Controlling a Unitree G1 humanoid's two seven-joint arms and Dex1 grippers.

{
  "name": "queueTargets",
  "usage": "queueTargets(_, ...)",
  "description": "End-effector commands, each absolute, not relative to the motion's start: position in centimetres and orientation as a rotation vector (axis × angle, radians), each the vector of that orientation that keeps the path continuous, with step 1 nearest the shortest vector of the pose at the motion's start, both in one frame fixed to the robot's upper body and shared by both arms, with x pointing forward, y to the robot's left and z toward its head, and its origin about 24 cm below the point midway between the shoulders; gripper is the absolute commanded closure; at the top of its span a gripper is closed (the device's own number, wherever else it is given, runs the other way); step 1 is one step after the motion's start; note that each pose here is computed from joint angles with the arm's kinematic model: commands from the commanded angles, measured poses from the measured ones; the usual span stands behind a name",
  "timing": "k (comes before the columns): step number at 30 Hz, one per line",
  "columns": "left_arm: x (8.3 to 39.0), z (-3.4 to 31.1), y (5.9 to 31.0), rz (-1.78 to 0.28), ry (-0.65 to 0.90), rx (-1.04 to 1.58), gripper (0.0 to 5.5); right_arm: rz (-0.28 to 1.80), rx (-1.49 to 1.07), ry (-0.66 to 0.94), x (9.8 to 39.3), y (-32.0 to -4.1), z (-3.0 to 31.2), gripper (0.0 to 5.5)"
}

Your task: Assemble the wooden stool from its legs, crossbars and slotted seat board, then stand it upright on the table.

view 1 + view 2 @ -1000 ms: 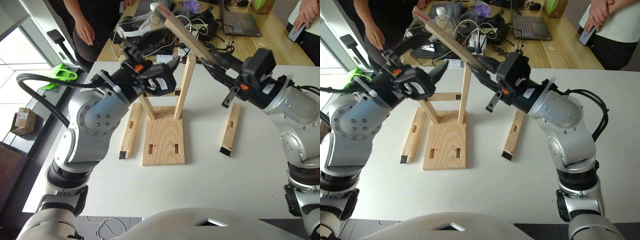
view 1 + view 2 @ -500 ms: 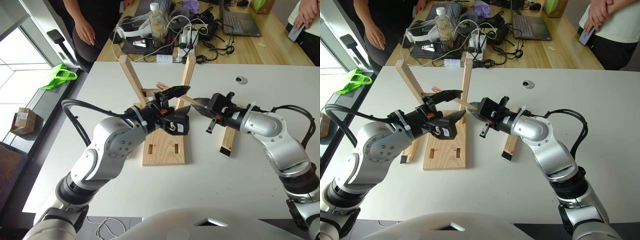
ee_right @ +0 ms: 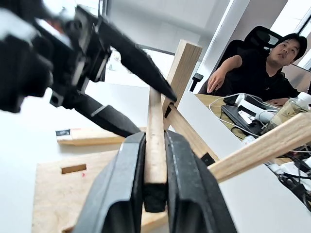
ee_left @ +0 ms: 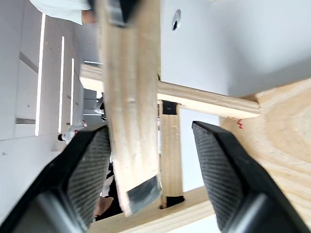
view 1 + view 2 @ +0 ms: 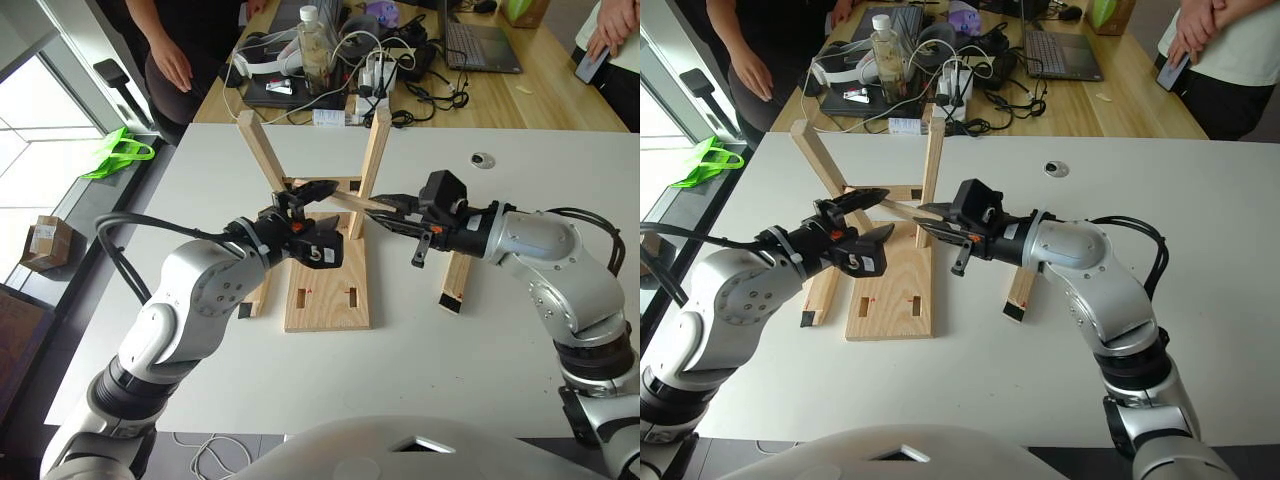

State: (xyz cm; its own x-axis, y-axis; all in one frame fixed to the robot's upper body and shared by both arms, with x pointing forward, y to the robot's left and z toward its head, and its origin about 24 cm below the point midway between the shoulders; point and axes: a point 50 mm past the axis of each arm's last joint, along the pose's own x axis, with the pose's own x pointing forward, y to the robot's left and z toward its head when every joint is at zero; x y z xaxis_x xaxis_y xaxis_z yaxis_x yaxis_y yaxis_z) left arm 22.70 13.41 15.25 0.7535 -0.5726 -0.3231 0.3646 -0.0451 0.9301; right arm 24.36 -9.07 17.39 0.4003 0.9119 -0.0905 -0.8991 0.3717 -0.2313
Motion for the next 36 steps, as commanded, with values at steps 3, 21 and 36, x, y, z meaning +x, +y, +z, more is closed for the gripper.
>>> queueTargets(3,22.7,13.8,13.8,-0.81,-0.104,1.362,2.82,1.097,-0.16,-0.171,25.6,-10.0,20.1,5.13)
queueTargets(21,23.6,15.0,12.2,-0.746,-0.148,0.942,3.15,1.016,0.205,-0.226,27.6,-7.9,20.5,5.13)
queueTargets(36,23.5,15.3,11.4,-0.744,-0.144,0.726,3.15,0.968,0.363,-0.188,27.9,-7.6,20.1,5.13)
